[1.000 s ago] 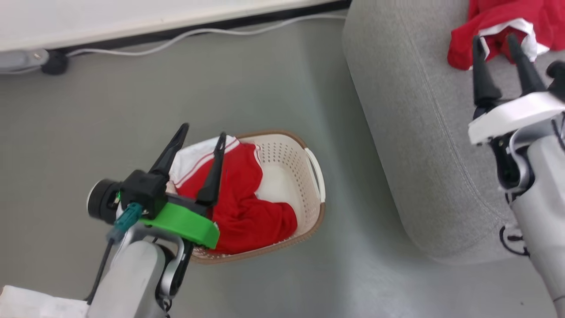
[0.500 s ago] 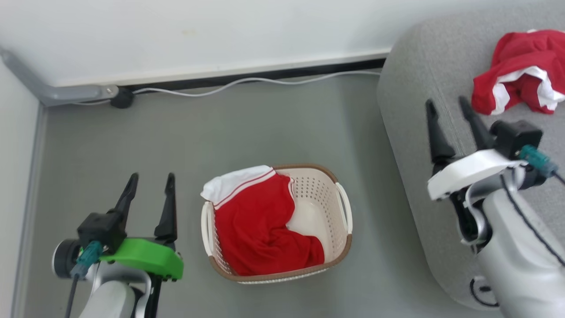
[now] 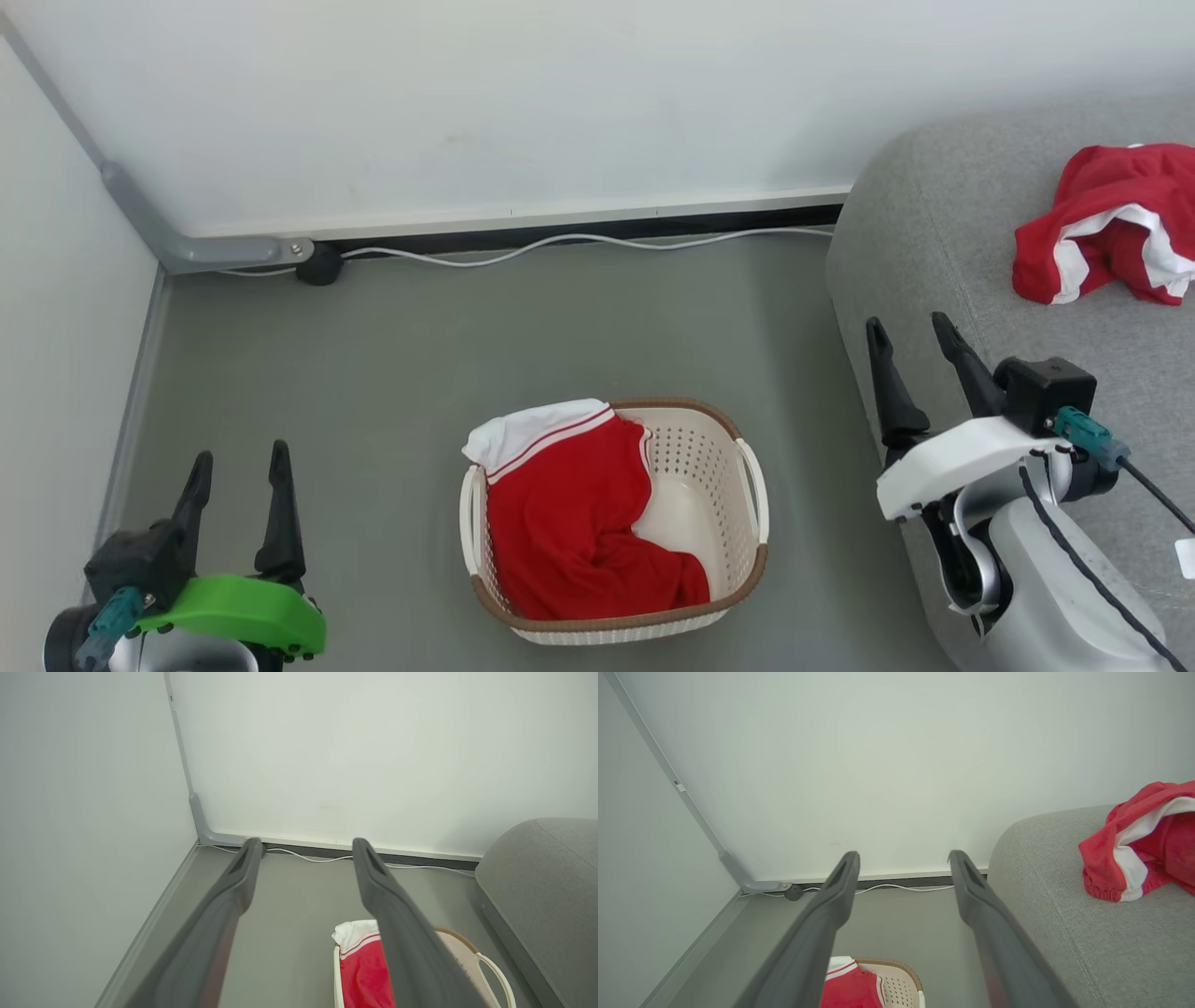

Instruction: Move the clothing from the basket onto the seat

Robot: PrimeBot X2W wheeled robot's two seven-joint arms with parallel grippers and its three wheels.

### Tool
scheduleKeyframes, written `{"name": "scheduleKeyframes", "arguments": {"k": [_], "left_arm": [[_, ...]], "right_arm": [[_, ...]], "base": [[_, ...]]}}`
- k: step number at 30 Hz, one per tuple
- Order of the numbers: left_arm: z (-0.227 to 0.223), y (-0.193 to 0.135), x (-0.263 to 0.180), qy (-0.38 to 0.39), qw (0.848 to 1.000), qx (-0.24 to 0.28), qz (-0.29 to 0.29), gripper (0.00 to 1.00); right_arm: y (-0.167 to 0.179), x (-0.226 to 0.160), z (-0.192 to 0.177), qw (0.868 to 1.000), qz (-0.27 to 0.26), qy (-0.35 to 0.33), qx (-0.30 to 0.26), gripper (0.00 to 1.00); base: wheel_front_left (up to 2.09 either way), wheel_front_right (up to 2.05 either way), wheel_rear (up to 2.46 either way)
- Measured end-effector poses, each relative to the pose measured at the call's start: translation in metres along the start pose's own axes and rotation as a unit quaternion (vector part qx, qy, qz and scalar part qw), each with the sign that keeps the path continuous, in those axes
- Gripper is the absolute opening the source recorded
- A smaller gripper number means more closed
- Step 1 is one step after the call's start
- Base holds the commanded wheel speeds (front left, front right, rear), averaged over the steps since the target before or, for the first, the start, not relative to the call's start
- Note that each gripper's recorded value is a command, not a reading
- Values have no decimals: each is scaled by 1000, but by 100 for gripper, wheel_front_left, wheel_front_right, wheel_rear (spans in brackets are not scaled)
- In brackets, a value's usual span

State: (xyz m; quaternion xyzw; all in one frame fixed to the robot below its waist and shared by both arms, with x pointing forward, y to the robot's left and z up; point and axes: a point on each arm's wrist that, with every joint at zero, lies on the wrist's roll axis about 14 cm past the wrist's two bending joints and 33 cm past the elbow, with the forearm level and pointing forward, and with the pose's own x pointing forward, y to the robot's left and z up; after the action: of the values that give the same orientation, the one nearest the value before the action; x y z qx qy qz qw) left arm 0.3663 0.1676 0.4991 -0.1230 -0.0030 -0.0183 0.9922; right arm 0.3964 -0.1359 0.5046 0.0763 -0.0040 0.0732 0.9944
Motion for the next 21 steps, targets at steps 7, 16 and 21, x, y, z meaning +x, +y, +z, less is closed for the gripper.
{"name": "scheduleKeyframes", "arguments": {"k": [7, 16, 21], "left_arm": [[8, 8, -12, -13, 1000, -1, 12, 100], [6, 7, -27, -10, 1000, -4, 12, 100], [6, 6, -30, -11, 1000, -3, 11, 100]], "right_arm": [[7, -13, 0, 1000, -1, -3, 9, 100], [11, -33, -7, 1000, -4, 3, 15, 100], [11, -37, -5, 1000, -6, 0, 16, 100]], "base": [[0, 0, 0], [0, 0, 0], [0, 0, 0]]}}
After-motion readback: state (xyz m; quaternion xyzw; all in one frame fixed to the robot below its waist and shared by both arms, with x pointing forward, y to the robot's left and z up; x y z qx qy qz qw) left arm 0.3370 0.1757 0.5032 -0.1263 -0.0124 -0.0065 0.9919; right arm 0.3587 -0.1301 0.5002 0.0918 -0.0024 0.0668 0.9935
